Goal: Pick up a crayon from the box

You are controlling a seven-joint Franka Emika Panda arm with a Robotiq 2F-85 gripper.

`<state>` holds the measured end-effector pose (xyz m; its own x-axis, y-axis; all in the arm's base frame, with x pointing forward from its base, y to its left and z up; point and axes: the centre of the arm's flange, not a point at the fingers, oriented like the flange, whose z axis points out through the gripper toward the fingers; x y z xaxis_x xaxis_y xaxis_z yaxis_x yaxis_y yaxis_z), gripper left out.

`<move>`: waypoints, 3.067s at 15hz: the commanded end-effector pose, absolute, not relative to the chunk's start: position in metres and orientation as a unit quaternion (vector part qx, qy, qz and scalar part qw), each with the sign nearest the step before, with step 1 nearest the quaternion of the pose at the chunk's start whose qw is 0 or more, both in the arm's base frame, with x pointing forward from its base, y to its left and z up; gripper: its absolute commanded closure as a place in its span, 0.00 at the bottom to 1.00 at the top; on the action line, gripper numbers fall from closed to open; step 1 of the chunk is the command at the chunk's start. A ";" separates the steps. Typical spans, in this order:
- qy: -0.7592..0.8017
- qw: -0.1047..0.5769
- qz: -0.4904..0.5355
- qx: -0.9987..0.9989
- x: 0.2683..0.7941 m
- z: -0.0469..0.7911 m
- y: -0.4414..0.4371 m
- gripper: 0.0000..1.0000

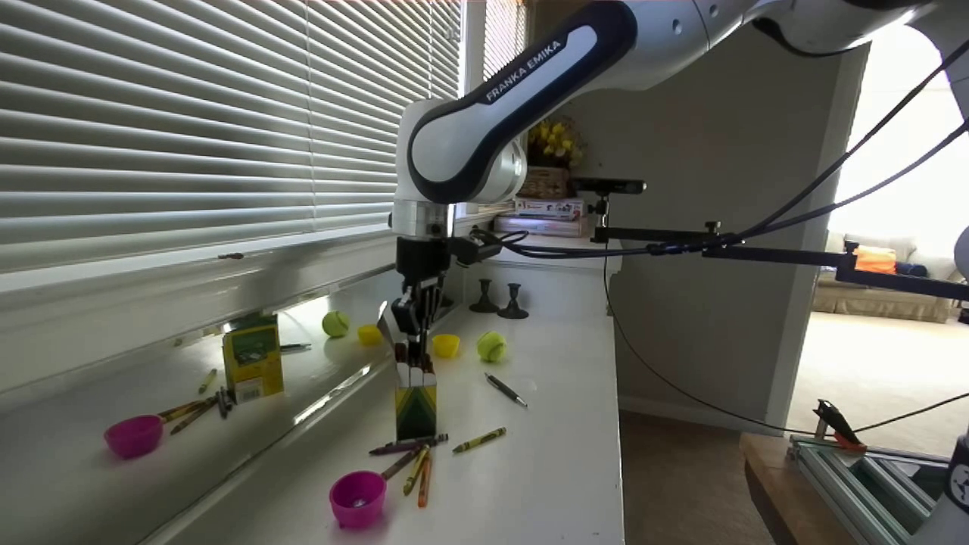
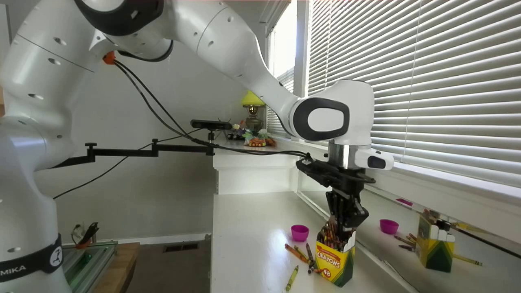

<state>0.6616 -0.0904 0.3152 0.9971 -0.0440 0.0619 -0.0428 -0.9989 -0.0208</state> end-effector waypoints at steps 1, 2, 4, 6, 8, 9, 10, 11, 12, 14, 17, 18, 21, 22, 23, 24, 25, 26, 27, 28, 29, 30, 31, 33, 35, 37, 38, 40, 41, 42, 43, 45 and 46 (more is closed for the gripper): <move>0.025 0.003 -0.022 -0.999 0.670 0.315 -0.092 0.88; 0.024 0.002 -0.022 -0.999 0.671 0.314 -0.092 0.89; 0.023 0.002 -0.019 -1.000 0.672 0.311 -0.092 0.89; 0.024 0.001 -0.017 -1.000 0.674 0.308 -0.093 0.90; 0.024 -0.001 -0.014 -1.000 0.676 0.307 -0.094 0.89; 0.025 -0.002 -0.014 -1.000 0.677 0.305 -0.095 0.89; 0.025 -0.002 -0.012 -1.000 0.678 0.305 -0.095 0.90; 0.025 -0.002 -0.010 -1.000 0.679 0.304 -0.096 0.90; 0.025 -0.002 -0.008 -1.000 0.679 0.304 -0.096 0.82; 0.025 -0.001 -0.007 -1.000 0.680 0.305 -0.096 0.71; 0.024 -0.001 -0.006 -1.000 0.681 0.305 -0.096 0.78; 0.024 -0.002 -0.004 -1.000 0.681 0.304 -0.096 0.81; 0.021 -0.003 -0.002 -1.000 0.681 0.303 -0.094 0.96; 0.020 -0.004 -0.001 -1.000 0.681 0.303 -0.093 0.96; 0.019 -0.004 0.000 -1.000 0.681 0.303 -0.093 1.00; 0.018 -0.004 0.001 -1.000 0.681 0.303 -0.092 1.00; 0.017 -0.005 0.002 -1.000 0.681 0.303 -0.092 1.00; 0.016 -0.004 0.003 -1.000 0.681 0.304 -0.091 0.99; 0.015 -0.003 0.002 -1.000 0.681 0.306 -0.090 1.00; 0.015 -0.001 0.000 -1.000 0.680 0.310 -0.089 0.99; 0.013 0.001 0.000 -1.000 0.679 0.314 -0.089 0.99; 0.013 0.001 -0.006 -1.000 0.677 0.321 -0.088 0.99; 0.014 0.002 -0.011 -1.000 0.676 0.328 -0.087 0.99; 0.012 0.002 -0.020 -1.000 0.673 0.343 -0.086 0.99; 0.010 0.000 -0.025 -1.000 0.668 0.361 -0.085 0.99; 0.005 -0.002 -0.031 -1.000 0.665 0.380 -0.085 0.99; 0.007 -0.004 -0.032 -0.999 0.666 0.384 -0.085 0.99; 0.009 -0.004 -0.021 -1.000 0.665 0.386 -0.084 0.99; 0.009 -0.003 -0.011 -1.000 0.662 0.386 -0.084 0.99; 0.011 -0.004 0.001 -1.000 0.658 0.384 -0.084 0.99; 0.012 -0.006 0.009 -1.000 0.658 0.381 -0.084 0.99; 0.010 -0.009 0.013 -1.000 0.658 0.372 -0.086 0.99; 0.015 -0.016 0.005 -1.000 0.659 0.369 -0.086 0.99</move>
